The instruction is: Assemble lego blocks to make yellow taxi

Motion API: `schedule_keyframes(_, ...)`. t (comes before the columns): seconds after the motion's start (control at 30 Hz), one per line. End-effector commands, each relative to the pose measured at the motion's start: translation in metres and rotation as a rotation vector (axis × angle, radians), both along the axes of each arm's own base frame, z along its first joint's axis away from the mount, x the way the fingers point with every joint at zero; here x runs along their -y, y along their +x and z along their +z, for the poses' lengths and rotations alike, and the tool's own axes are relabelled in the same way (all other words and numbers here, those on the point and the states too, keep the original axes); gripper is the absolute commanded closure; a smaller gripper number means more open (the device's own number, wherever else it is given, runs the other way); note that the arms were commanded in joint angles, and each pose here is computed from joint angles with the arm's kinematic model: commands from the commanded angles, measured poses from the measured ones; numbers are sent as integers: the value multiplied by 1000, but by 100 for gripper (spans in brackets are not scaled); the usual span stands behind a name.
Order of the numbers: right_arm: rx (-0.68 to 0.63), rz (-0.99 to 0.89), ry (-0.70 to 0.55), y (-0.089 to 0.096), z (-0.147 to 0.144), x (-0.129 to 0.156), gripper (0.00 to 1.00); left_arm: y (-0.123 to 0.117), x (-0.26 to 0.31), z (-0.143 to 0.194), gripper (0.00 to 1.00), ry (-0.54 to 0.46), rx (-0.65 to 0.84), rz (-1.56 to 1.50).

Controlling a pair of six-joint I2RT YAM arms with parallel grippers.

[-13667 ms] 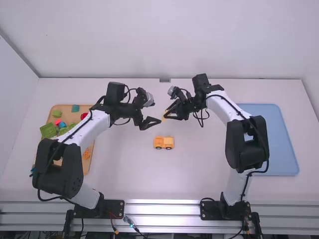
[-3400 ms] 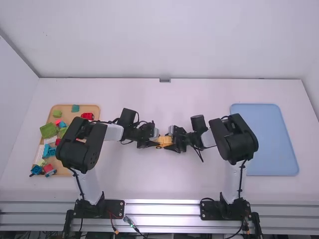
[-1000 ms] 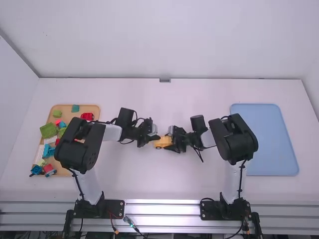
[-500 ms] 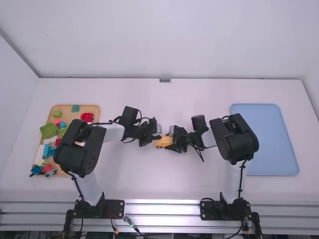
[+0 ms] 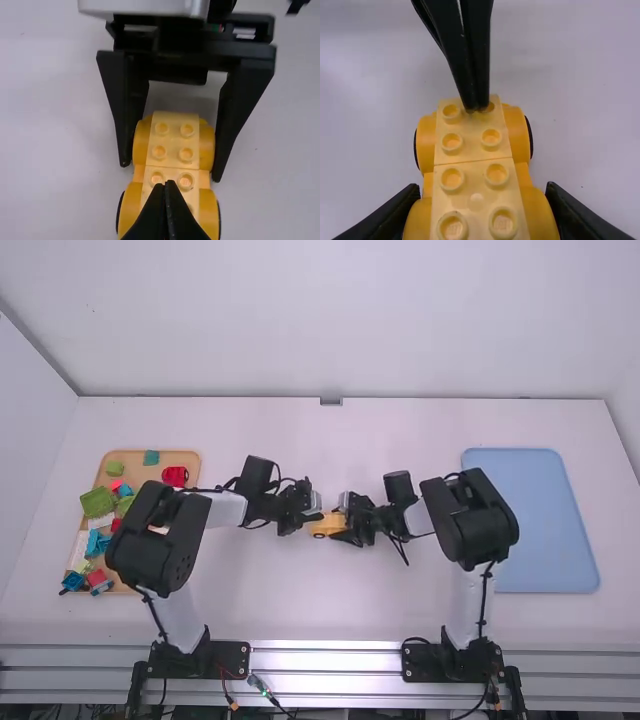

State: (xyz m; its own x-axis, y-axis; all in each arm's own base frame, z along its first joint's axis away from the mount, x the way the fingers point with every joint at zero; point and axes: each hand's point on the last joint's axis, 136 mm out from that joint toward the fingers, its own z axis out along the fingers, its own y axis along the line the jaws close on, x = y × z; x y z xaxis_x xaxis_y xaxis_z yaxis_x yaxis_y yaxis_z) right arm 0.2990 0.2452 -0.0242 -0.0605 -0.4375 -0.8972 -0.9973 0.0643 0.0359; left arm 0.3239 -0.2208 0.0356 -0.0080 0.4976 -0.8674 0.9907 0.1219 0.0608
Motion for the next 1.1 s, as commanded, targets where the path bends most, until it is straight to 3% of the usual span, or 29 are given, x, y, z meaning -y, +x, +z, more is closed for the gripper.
schedule_keyframes(0.0,-20,-13,-28,-1,-8,1,53,0,-1,53,98,-179,86,-70)
schedule_keyframes(0.03,-22,-12,-26,-2,-8,1,53,1,-6,78,98,-268,140,-107)
schedule_keyframes(0.17,-22,-10,-27,-2,-8,1,53,-8,-30,124,98,-461,260,-228)
schedule_keyframes(0.27,-21,-13,-27,-1,-8,2,52,-3,-50,132,97,-492,265,-207)
schedule_keyframes(0.3,-22,-13,-26,-1,-8,2,52,7,-59,127,76,-469,228,-137)
schedule_keyframes(0.33,-21,-13,-26,-1,-8,1,52,8,-61,126,69,-465,221,-126)
schedule_keyframes(0.37,-21,-13,-26,-1,-8,1,50,16,-67,122,50,-443,180,-63)
schedule_keyframes(0.43,-19,-10,-26,-2,-8,1,43,27,-75,115,1,-414,129,20)
schedule_keyframes(0.47,-14,-12,-24,-1,-7,1,37,33,-80,112,1,-399,102,66)
schedule_keyframes(0.53,-28,-42,-14,5,-4,1,10,48,-89,105,1,-364,48,176)
schedule_keyframes(0.6,-51,-80,-7,12,0,4,2,58,-95,100,2,-342,3,260)
schedule_keyframes(0.73,-74,-171,-69,23,14,17,1,87,-116,81,1,-275,-110,523)
schedule_keyframes(0.83,-73,-206,-136,23,21,27,1,95,-125,75,1,-255,-137,608)
schedule_keyframes(0.9,-37,-205,-268,12,32,43,1,103,-133,70,1,-247,-205,705)
schedule_keyframes(0.97,-22,-209,-320,8,37,49,1,106,-138,68,1,-244,-259,754)
schedule_keyframes(1.0,-4,-232,-402,6,46,60,1,110,-149,61,1,-227,-351,848)
schedule_keyframes(1.07,13,-248,-443,5,52,66,1,111,-157,56,1,-207,-412,913)
